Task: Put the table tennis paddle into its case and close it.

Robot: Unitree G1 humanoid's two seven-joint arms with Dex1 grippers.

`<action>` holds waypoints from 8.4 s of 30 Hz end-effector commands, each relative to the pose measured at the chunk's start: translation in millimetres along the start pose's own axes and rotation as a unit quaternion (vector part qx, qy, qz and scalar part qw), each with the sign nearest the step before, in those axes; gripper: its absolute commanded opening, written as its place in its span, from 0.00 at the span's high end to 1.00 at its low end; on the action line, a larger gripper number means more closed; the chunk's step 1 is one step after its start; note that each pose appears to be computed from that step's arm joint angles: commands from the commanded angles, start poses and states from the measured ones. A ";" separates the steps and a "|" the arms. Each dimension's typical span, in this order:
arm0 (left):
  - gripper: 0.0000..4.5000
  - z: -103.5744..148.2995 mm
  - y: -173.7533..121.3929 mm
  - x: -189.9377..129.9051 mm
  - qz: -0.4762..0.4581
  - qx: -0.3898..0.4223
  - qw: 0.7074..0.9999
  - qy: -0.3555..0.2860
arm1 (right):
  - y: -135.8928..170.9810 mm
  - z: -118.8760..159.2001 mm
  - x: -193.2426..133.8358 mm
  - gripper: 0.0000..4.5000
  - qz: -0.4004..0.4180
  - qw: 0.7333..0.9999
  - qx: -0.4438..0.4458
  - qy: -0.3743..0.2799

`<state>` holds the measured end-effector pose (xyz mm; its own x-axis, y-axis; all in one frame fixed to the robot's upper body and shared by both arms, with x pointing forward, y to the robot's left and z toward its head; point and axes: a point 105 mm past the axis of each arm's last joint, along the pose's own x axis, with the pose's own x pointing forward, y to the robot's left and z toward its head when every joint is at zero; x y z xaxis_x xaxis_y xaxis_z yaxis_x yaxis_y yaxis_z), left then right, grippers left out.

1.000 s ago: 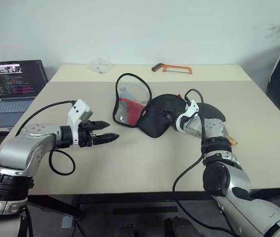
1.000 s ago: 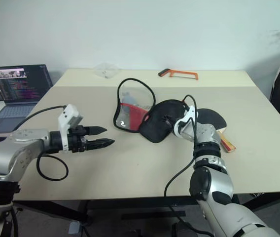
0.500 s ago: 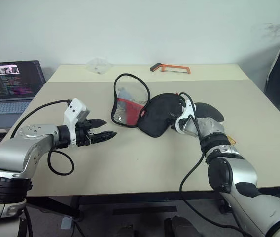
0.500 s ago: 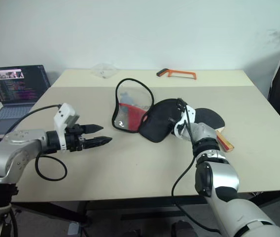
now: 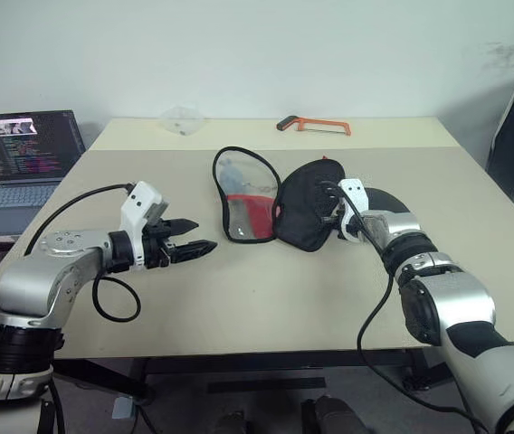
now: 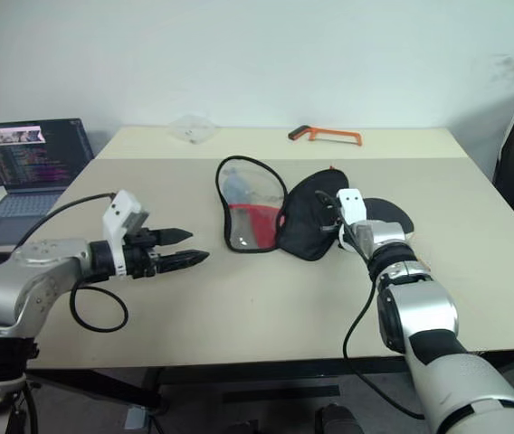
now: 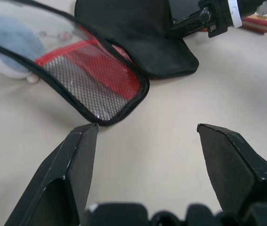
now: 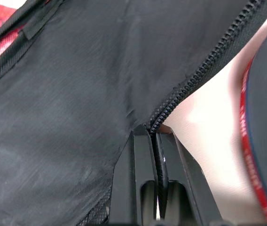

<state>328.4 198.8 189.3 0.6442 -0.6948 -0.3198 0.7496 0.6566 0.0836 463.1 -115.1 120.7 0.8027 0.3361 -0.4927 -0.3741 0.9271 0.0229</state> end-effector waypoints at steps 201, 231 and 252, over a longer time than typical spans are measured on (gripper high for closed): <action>0.18 -32.3 89.2 78.3 0.163 -0.041 0.985 0.037 | 56.0 49.0 -149.0 0.01 0.196 0.928 -0.229 -0.218; 0.99 53.0 -63.4 229.3 0.061 0.061 0.987 -0.135 | 16.1 71.9 -151.6 0.00 0.085 0.946 -0.193 -0.246; 0.99 68.2 -38.9 135.7 -0.089 0.045 0.980 -0.173 | -36.8 53.0 -116.9 0.00 0.027 0.959 0.198 -0.203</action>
<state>411.8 53.0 188.9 0.5772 -0.8165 -0.0141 0.8106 0.5708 0.1310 406.4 -177.0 225.7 0.9291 0.3593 -0.0881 -0.3136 0.8912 0.3278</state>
